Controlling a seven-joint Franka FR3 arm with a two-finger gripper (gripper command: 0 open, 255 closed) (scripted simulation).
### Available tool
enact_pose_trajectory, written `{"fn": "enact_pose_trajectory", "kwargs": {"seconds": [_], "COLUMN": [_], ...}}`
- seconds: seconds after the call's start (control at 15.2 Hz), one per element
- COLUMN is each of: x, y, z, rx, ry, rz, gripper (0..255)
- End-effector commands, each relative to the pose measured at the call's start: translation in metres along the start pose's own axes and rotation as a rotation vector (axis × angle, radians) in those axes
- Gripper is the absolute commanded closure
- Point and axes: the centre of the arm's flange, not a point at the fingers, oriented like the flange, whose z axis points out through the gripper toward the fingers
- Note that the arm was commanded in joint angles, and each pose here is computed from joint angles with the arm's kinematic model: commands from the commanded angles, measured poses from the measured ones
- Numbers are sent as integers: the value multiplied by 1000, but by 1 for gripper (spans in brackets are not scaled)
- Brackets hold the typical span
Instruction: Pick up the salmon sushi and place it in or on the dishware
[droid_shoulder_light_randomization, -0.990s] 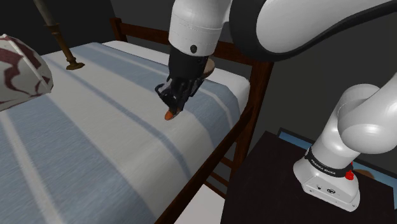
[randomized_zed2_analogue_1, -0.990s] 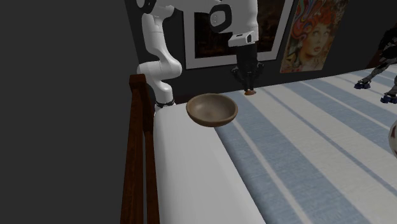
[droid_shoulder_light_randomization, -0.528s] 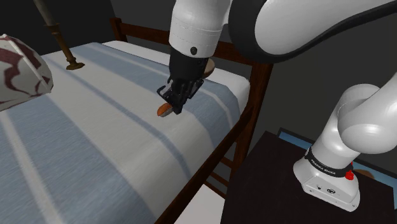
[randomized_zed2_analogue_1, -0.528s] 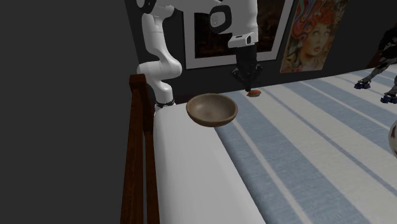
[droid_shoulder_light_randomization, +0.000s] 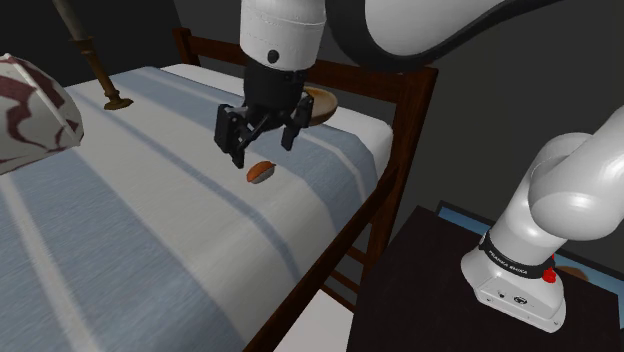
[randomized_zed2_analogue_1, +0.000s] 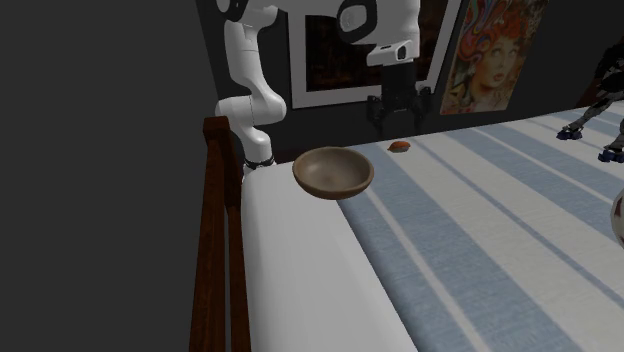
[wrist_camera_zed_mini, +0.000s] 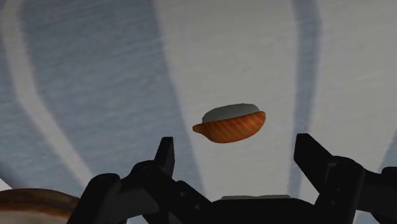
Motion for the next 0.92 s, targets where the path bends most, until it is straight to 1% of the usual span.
{"fn": "enact_pose_trajectory", "kwargs": {"seconds": [0.0, 0.2, 0.73, 0.79, 0.86], "x": [0, 0, 0, 0, 0], "y": [-1, -1, -1, -1, -1], "z": [9, 28, 28, 28, 28], "rx": [-1, -1, -1, -1, -1], "ry": [0, 0, 0, 0, 0], "rz": [2, 3, 3, 3, 3], "gripper": [0, 0, 0, 255, 255]}}
